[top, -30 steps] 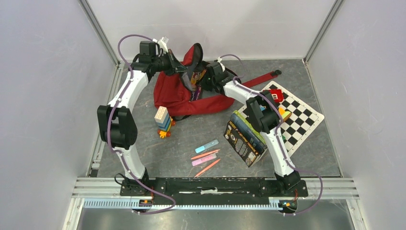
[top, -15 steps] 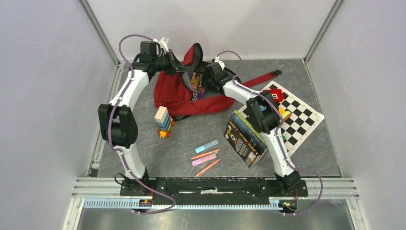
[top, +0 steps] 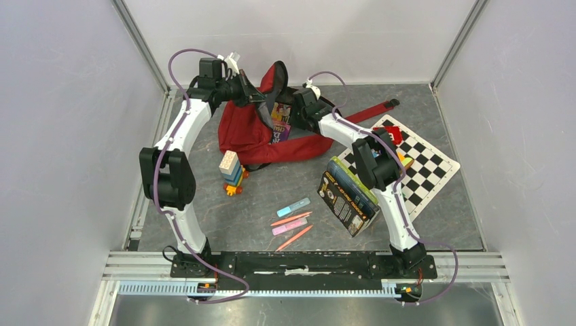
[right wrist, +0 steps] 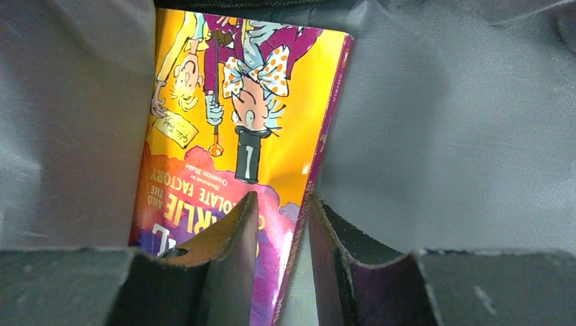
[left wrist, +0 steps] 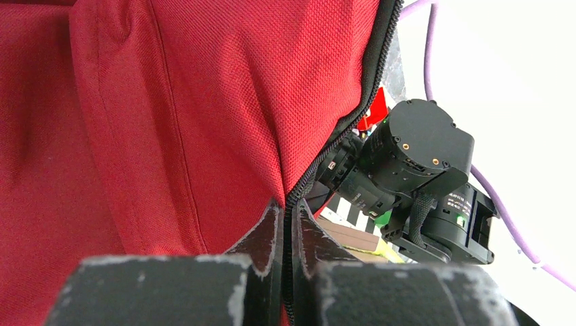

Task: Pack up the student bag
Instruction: Place the book in the student bag.

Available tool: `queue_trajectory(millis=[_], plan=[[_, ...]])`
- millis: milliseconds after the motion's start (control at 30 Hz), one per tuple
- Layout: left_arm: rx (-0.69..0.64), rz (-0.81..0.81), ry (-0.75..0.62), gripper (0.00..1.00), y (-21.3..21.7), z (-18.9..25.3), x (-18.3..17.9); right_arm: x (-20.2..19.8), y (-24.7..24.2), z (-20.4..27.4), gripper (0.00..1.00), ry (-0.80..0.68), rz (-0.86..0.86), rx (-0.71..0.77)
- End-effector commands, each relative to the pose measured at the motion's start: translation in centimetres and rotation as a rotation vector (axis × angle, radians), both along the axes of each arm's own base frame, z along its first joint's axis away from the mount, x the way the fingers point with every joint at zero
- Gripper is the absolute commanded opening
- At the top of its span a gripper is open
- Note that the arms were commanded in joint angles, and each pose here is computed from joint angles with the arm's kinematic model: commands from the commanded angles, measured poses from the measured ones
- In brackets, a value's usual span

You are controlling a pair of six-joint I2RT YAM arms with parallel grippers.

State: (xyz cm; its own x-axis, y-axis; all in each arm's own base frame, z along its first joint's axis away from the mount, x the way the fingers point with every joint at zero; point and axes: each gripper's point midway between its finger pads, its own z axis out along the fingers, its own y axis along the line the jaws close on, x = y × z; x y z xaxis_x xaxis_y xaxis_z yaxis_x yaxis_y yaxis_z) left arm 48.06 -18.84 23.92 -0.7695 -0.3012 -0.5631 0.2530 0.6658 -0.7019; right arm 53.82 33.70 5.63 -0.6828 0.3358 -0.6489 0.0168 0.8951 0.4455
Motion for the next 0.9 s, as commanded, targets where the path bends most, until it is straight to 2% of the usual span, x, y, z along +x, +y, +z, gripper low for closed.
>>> queue_trajectory(millis=[0,133,300,567,867], plan=[[-0.019,-0.022,-0.096,0.02,-0.3,3.3,0.4,0.3,0.8,0.6,0.40,-0.009,-0.003,0.040],[-0.018,-0.023,-0.095,0.02,-0.3,3.2,0.4,0.1,1.6,-0.3,0.43,-0.005,0.034,0.061],[-0.018,-0.022,-0.092,0.02,-0.3,3.1,0.3,0.1,5.4,-1.7,0.40,0.013,0.159,0.207],[-0.018,-0.020,-0.086,0.02,-0.2,2.8,0.2,0.4,10.1,0.8,0.39,-0.140,0.332,0.343],[-0.015,-0.021,-0.074,0.02,-0.2,2.0,0.3,-0.2,12.0,2.9,0.41,-0.230,0.420,0.367]])
